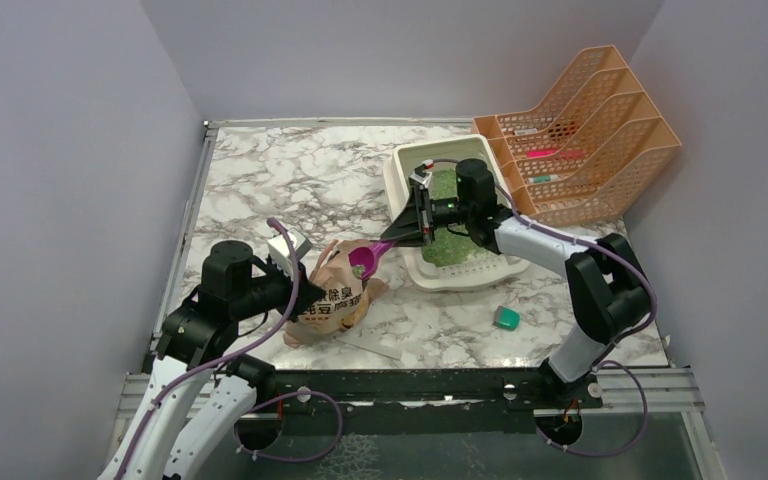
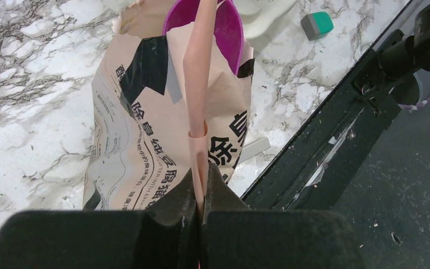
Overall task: Fill the litter box with clean litter
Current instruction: 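Scoop the cat litter from the cat litter bag, then pour the cat litter into the litter box.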
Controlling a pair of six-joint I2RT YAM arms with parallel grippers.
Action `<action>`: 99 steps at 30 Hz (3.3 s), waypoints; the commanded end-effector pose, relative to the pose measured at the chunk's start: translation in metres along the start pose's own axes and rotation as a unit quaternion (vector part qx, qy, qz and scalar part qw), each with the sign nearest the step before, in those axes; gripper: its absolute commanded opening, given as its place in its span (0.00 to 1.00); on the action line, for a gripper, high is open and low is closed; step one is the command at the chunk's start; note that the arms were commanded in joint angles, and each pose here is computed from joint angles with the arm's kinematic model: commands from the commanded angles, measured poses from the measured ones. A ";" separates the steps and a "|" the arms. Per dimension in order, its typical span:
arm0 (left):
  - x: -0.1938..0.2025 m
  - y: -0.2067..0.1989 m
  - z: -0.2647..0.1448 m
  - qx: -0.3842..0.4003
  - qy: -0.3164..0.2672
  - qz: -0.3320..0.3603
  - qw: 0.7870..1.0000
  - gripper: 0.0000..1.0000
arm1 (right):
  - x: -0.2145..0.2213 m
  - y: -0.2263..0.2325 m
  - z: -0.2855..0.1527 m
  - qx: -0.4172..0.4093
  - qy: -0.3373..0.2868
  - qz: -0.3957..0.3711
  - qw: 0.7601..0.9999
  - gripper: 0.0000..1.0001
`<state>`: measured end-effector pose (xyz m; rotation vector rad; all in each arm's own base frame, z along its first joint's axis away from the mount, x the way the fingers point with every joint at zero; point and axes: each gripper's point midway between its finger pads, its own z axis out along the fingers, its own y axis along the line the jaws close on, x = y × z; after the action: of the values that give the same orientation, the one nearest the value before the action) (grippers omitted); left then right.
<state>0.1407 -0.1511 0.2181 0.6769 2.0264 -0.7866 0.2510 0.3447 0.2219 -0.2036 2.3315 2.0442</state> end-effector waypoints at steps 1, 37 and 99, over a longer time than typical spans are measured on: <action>0.003 -0.006 0.002 0.019 0.004 -0.006 1.000 0.00 | -0.012 0.015 -0.019 -0.002 -0.032 -0.031 0.999 0.01; 0.003 -0.005 0.001 0.015 0.001 -0.008 1.000 0.00 | -0.025 0.039 -0.060 -0.036 -0.044 -0.044 0.997 0.01; 0.006 0.001 0.003 0.000 0.006 -0.021 1.000 0.00 | -0.144 -0.029 -0.251 0.306 -0.346 -0.086 0.883 0.01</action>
<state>0.1409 -0.1519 0.2169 0.6459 2.0380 -0.8013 0.4380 0.1093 0.2395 0.3066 2.1840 1.0256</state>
